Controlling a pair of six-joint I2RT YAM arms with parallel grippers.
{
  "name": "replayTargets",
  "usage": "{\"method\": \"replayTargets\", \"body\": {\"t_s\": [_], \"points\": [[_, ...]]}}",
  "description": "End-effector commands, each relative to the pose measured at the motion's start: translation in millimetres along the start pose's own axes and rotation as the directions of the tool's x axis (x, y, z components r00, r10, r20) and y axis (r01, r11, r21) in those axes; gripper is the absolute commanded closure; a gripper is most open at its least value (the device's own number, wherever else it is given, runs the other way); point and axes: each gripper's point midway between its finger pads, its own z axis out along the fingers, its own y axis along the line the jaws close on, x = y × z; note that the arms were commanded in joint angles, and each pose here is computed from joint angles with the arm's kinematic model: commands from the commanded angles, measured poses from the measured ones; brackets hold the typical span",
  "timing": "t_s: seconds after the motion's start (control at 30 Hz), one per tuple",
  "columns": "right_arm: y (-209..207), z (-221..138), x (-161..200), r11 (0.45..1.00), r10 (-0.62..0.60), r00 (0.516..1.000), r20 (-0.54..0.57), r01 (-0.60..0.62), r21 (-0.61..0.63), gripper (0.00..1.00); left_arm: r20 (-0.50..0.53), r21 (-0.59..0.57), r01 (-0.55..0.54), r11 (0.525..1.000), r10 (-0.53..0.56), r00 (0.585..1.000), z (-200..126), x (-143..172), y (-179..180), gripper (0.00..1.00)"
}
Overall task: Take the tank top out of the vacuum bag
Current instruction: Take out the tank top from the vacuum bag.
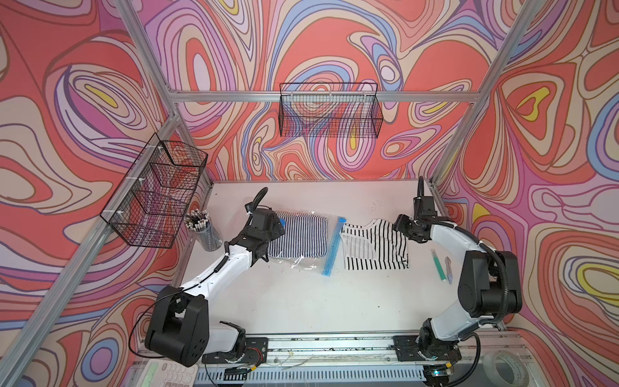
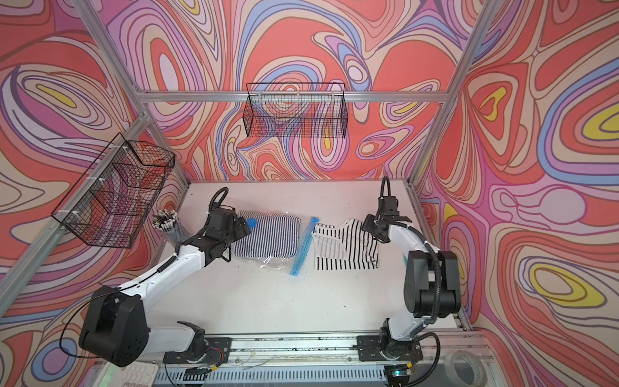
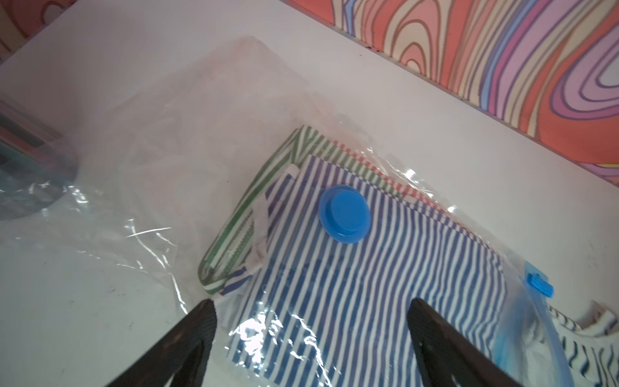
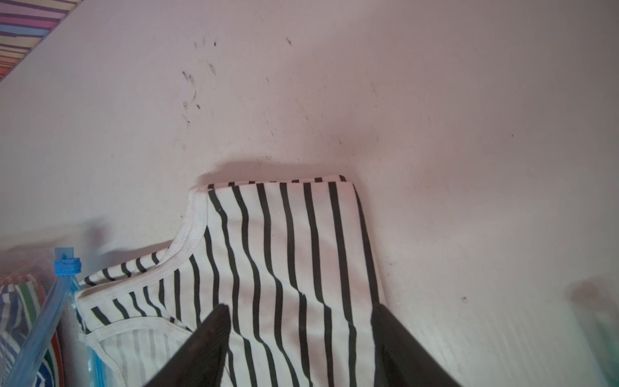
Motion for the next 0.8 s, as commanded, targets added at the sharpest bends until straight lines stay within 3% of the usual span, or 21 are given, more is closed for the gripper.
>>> {"method": "replayTargets", "body": {"t_s": [0.0,0.23,0.57,0.77], "points": [[10.6,4.3,-12.5,0.998,0.016,0.999,0.029,-0.015,-0.054,0.29,-0.032,0.144,-0.037,0.989,0.042,0.999,-20.6,4.3,-39.1,0.08],[44.1,1.9,3.1,0.957,0.062,0.998,-0.008,-0.062,-0.283,0.29,-0.082,0.317,-0.172,0.933,0.207,0.975,-44.9,38.0,-103.8,0.07],[54.4,-25.6,28.0,0.911,0.054,0.998,0.02,-0.041,-0.411,0.29,-0.116,0.316,-0.284,0.905,0.334,0.935,-39.0,66.0,-118.9,0.07],[62.9,-43.9,42.7,0.871,0.042,0.999,0.019,-0.027,-0.491,0.29,-0.176,0.369,-0.346,0.862,0.431,0.885,-32.3,100.4,-143.0,0.07]]}}
